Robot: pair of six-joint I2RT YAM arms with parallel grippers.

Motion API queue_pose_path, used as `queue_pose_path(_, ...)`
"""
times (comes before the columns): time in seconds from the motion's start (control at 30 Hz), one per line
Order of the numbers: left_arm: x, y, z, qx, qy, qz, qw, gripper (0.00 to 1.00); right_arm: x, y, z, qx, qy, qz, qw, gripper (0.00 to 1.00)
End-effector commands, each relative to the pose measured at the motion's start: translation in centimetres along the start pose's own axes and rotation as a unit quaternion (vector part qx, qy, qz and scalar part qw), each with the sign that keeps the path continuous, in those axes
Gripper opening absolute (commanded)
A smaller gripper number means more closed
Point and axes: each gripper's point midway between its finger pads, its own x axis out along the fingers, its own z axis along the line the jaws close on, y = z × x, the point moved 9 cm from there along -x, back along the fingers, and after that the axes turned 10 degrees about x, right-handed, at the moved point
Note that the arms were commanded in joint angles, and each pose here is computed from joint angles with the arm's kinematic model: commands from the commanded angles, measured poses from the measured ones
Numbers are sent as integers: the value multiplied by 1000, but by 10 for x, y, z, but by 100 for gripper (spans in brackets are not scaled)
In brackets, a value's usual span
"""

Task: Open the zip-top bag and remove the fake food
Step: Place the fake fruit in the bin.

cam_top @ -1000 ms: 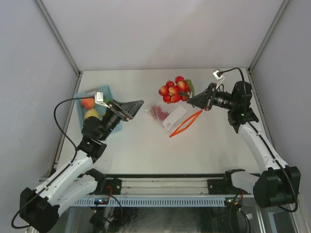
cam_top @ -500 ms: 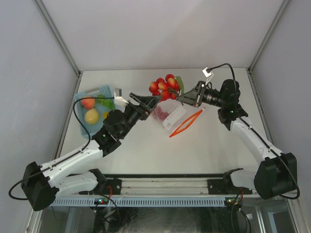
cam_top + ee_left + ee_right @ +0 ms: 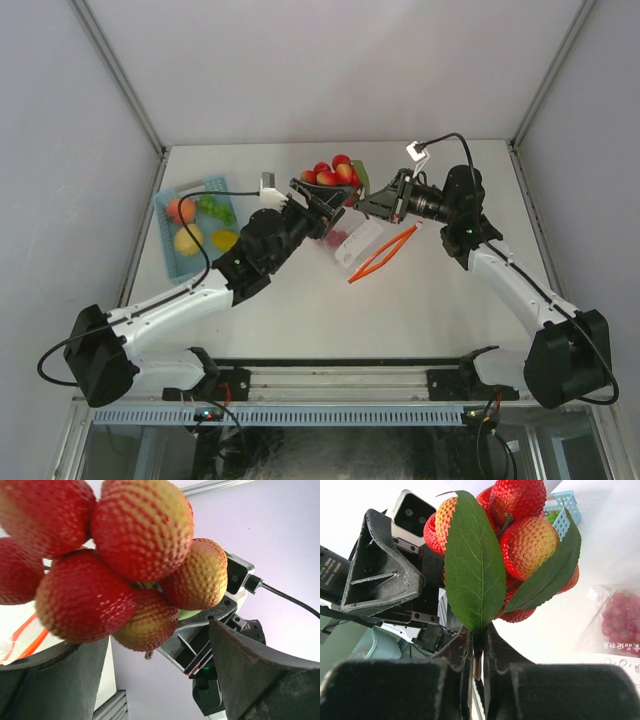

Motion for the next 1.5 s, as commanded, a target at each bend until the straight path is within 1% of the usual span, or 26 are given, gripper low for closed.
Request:
queue_pose_path(0.0, 8, -7, -33, -35, 41, -10, 998, 83, 5, -14, 18, -60, -26, -21, 998, 0)
queue_pose_path(0.07, 11, -7, -31, -38, 37, -13, 998, 80, 6, -13, 18, -65, -24, -19, 997, 0)
queue_pose_path(0.17, 12, -10, -31, -39, 32, -29, 998, 73, 6, -11, 19, -80, -23, -12, 996, 0)
queue_pose_path(0.4, 13, -9, -27, -25, 23, -31, 999, 71, 6, -4, 25, -130, -25, 16, 991, 0)
queue_pose_path(0.57, 12, -11, -22, 7, 7, -35, 999, 62, 5, 3, 27, -186, -9, 42, 982, 0)
queue_pose_path(0.8, 9, -17, -21, 27, 4, -44, 999, 62, 3, 11, 30, -266, 1, 71, 961, 0)
queue_pose_path(0.87, 8, -17, -20, 26, 4, -46, 999, 60, 2, 14, 29, -291, 6, 79, 953, 0)
queue_pose_path(0.93, 6, -18, -19, 23, 9, -50, 998, 51, 1, 15, 29, -313, 14, 82, 946, 0)
queue_pose_path(0.97, 6, -18, -19, 20, 12, -51, 998, 48, 1, 15, 28, -319, 17, 83, 944, 0)
queue_pose_path(1.1, 6, -18, -24, 15, 28, -48, 998, 33, 2, 14, 27, -320, 25, 79, 944, 0)
queue_pose_path(1.13, 6, -18, -24, 15, 30, -47, 998, 30, 3, 14, 27, -321, 26, 78, 944, 0)
queue_pose_path(1.27, 7, -16, -23, 14, 37, -44, 998, 25, 5, 15, 28, -329, 25, 78, 941, 0)
queue_pose_path(1.4, 9, -14, -21, 13, 41, -41, 998, 8, 6, 16, 30, -331, 28, 77, 940, 0)
queue_pose_path(1.47, 10, -13, -20, 8, 41, -38, 998, 4, 7, 15, 31, -330, 31, 73, 941, 0)
